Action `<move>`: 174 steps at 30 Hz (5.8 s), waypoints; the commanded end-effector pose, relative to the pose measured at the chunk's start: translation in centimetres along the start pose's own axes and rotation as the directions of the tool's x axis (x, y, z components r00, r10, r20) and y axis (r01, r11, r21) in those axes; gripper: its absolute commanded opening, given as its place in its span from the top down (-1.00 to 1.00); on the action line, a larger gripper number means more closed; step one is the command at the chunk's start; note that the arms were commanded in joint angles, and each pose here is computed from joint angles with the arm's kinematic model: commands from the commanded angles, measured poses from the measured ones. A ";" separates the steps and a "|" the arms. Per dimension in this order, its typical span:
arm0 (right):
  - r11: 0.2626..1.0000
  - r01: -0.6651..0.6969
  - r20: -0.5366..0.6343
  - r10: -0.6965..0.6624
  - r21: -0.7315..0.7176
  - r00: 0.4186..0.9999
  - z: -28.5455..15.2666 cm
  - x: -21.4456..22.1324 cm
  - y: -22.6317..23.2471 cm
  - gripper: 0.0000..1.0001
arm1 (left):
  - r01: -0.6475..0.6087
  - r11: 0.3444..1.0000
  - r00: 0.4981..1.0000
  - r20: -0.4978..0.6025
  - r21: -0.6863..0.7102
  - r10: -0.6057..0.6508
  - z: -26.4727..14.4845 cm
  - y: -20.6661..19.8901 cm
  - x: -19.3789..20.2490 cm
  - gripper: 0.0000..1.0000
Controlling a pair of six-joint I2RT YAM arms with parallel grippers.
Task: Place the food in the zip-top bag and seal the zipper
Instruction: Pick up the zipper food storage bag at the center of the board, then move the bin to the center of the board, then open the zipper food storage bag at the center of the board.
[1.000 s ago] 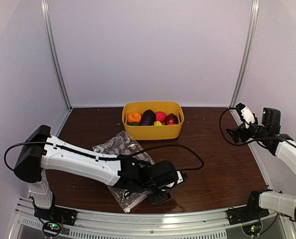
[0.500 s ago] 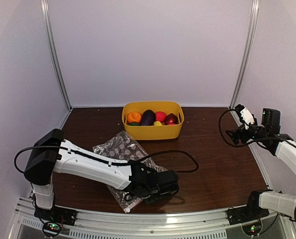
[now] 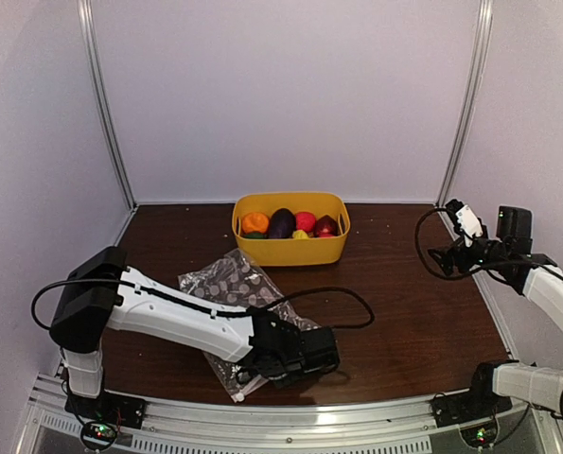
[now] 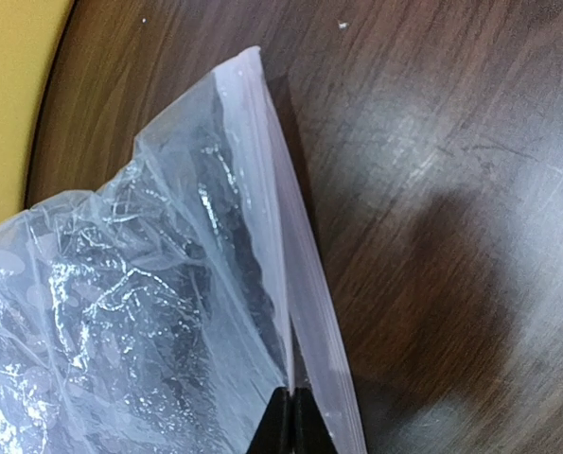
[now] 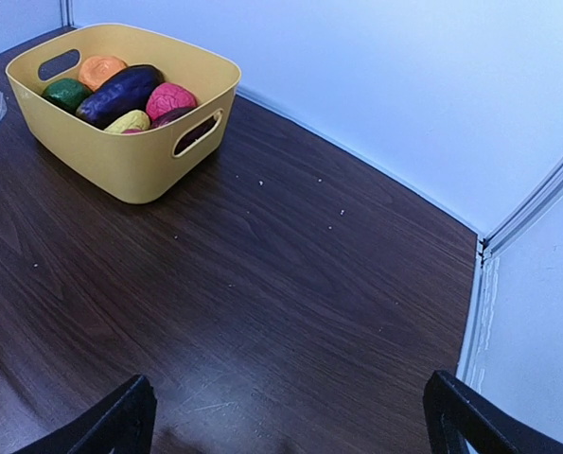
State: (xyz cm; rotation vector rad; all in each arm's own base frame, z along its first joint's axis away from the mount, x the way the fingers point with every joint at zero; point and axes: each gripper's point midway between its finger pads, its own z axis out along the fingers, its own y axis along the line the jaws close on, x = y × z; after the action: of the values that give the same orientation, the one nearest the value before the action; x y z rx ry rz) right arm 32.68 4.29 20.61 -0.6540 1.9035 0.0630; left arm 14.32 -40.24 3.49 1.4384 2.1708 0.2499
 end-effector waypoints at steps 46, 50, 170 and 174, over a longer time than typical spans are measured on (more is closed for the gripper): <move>0.964 -0.244 -0.297 0.263 0.102 0.918 26.6 -10.5 6.2 -0.25 | 0.701 0.690 0.600 0.375 0.177 -0.706 -18.4 18.0 5.1 1.00; 0.956 -0.266 -0.313 0.293 0.127 0.904 27.6 -9.3 5.7 -0.13 | 0.697 0.694 0.602 0.378 0.183 -0.704 -18.1 17.8 5.0 1.00; 0.761 -0.374 -0.190 0.324 -0.531 0.927 5.6 -18.5 20.5 0.61 | 0.726 0.506 0.164 0.598 0.465 -0.784 -17.6 20.2 -15.3 1.00; 0.837 -0.350 -0.183 0.300 -0.420 0.936 6.5 -17.3 18.6 1.00 | 0.752 0.498 0.164 0.609 0.432 -0.776 -17.4 20.8 -13.7 1.00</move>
State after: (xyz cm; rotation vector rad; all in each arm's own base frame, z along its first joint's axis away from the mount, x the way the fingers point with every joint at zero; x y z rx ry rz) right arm 32.57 31.30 28.80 -0.6891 2.0775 0.9197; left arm 26.10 -43.35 29.16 0.1826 1.8710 -0.6431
